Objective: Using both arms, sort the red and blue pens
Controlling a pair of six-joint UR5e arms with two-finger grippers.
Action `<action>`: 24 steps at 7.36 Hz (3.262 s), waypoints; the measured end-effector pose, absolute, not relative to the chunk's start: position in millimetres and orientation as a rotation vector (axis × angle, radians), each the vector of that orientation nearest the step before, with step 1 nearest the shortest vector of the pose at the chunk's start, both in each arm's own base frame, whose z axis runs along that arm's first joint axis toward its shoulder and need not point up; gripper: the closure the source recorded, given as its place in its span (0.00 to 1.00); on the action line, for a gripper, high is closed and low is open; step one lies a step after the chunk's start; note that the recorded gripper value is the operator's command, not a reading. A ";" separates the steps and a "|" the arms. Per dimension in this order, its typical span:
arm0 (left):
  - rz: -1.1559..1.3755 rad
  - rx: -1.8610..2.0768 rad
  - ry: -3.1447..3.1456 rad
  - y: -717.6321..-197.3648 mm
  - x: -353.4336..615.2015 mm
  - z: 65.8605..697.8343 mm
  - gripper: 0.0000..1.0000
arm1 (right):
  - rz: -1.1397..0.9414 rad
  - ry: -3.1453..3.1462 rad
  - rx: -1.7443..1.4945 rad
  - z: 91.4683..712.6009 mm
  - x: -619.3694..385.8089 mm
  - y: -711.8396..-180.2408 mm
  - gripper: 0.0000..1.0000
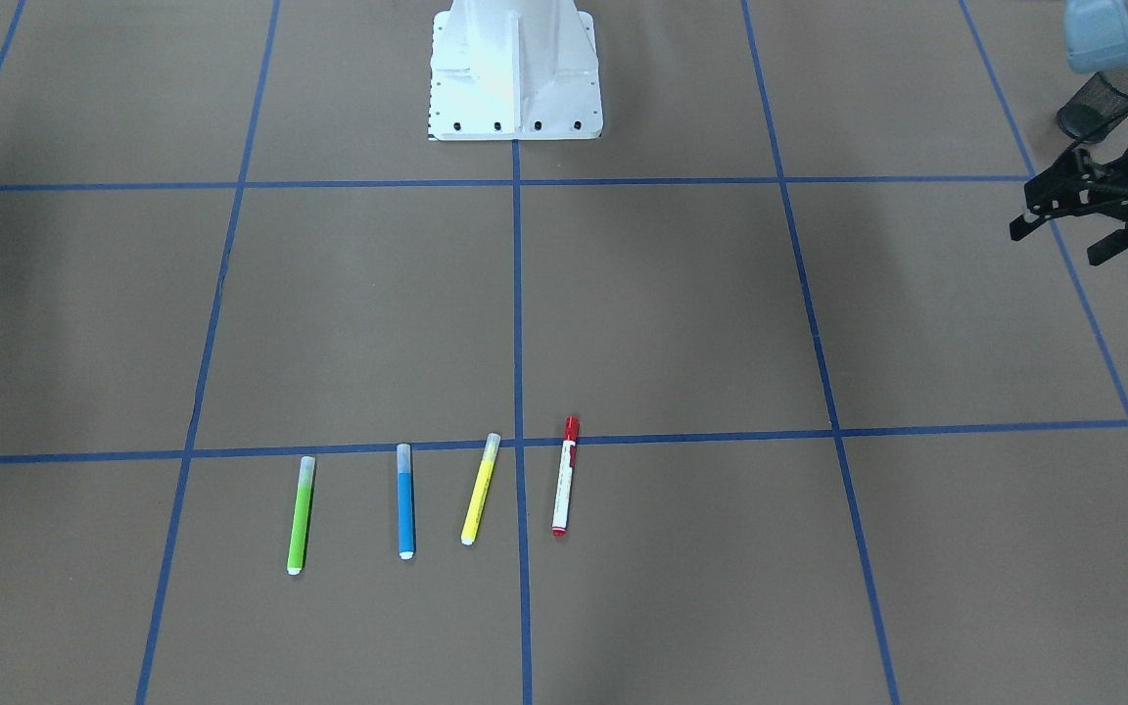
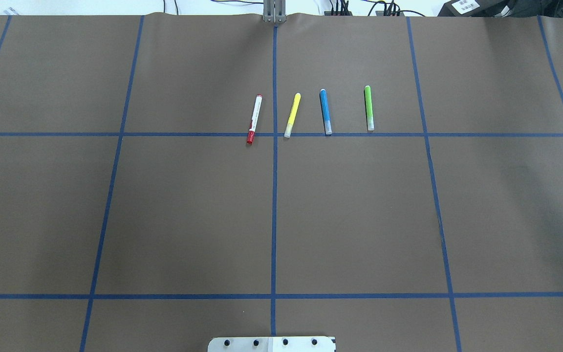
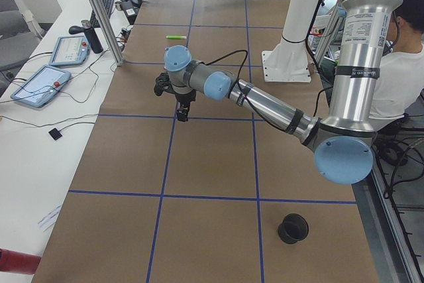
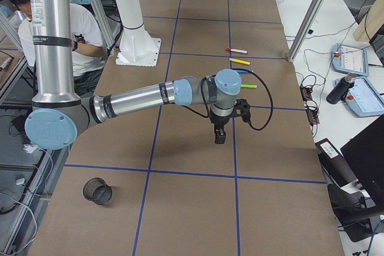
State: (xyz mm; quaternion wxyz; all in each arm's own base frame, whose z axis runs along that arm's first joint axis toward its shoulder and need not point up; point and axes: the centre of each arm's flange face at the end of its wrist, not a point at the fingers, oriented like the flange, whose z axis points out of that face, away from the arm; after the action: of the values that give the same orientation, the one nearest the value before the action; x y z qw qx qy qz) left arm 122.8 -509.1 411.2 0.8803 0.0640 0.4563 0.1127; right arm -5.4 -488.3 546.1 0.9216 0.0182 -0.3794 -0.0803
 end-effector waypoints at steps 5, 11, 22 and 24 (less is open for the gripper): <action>0.290 0.133 0.882 -581.0 344.8 288.4 0.02 | -0.195 -0.794 0.085 546.9 -14.1 -500.2 0.00; 0.268 0.168 0.891 -621.9 554.7 226.9 0.16 | -0.241 -0.827 0.078 552.6 -38.8 -500.1 0.00; 0.249 0.147 0.868 -599.4 607.0 233.7 1.00 | -0.254 -0.826 0.040 560.7 -57.0 -498.7 0.00; 0.203 0.136 0.880 -600.6 602.4 226.9 1.00 | -0.255 -0.827 0.040 560.0 -58.4 -500.2 0.00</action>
State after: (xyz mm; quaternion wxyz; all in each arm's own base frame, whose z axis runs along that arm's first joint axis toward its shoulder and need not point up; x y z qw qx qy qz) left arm 602.4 -600.6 226.9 0.8975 0.0655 0.4250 0.0982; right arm -58.4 -500.2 560.0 0.9076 0.0192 -0.4009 -0.1234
